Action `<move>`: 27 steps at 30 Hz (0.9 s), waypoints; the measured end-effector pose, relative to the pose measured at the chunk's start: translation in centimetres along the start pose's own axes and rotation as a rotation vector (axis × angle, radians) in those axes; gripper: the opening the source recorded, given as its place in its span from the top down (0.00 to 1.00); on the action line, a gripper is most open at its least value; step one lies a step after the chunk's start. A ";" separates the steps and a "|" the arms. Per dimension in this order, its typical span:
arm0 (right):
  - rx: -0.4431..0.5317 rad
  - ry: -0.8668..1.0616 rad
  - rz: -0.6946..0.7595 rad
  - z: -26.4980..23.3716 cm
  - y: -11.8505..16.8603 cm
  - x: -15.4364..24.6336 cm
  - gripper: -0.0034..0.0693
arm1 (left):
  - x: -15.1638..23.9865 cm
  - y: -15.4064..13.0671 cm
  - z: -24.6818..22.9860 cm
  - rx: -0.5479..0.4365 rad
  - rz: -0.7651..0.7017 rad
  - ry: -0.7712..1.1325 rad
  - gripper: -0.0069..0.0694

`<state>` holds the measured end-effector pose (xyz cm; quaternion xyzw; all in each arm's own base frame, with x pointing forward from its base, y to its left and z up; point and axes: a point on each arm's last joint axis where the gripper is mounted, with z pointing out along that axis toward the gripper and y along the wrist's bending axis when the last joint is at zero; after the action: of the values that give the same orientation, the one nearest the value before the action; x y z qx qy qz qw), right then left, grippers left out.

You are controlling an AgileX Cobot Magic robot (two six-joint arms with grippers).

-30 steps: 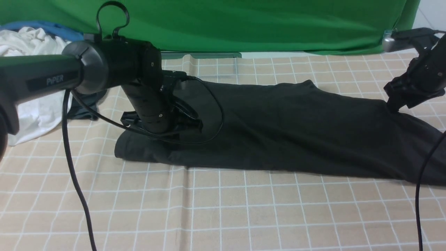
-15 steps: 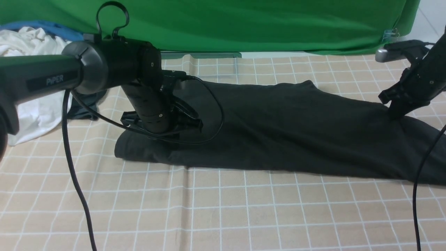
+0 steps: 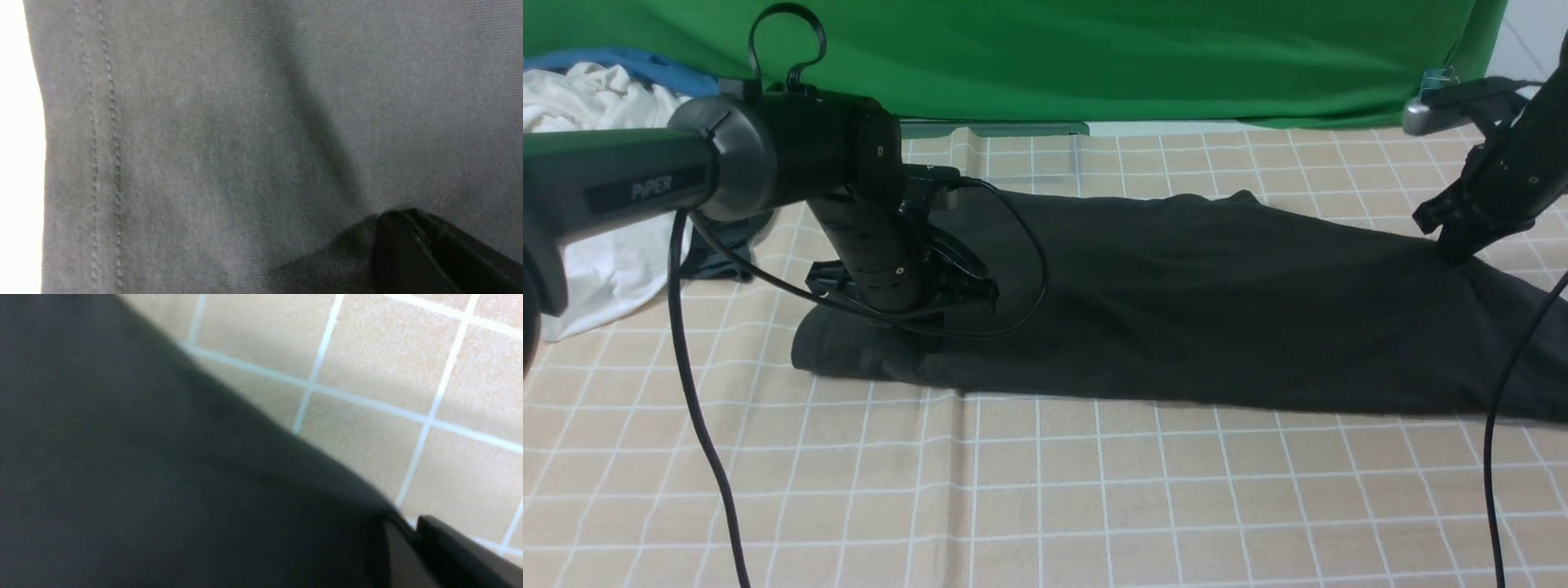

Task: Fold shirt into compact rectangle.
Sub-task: 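Pull the folded dark garment lengthwise by its ends to straighten it flat on the table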

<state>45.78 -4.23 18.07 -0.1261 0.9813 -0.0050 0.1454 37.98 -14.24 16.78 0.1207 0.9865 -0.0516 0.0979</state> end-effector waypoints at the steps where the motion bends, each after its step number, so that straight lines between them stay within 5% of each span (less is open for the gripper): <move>1: 0.011 0.000 0.003 0.0 -0.1 0.0 0.70 | 0.0 0.0 0.0 0.000 0.000 -0.002 0.89; 5: 0.059 0.001 0.098 -1.7 -0.4 0.1 0.48 | -0.2 -0.1 -1.4 -0.001 0.007 -0.047 0.89; 8: 0.080 0.010 0.125 -3.8 -0.5 0.4 0.47 | -0.3 -0.1 -2.9 -0.002 0.014 -0.090 0.89; 13: 0.113 -0.026 0.227 -9.9 -2.1 2.0 0.84 | 0.2 -0.1 -6.9 -0.015 0.034 -0.163 0.89; 18: 0.110 0.084 0.372 -10.8 -4.9 5.8 0.88 | 2.8 0.1 -8.2 -0.006 0.027 -0.175 0.89; 27: 0.045 0.182 0.472 -6.4 -5.4 9.5 0.38 | 8.0 -0.2 -8.8 0.085 -0.037 -0.197 0.89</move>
<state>36.45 -12.03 21.77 0.1105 0.9923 -0.0039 0.0566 28.69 -11.45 23.74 0.1010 0.9710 -0.1070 0.1882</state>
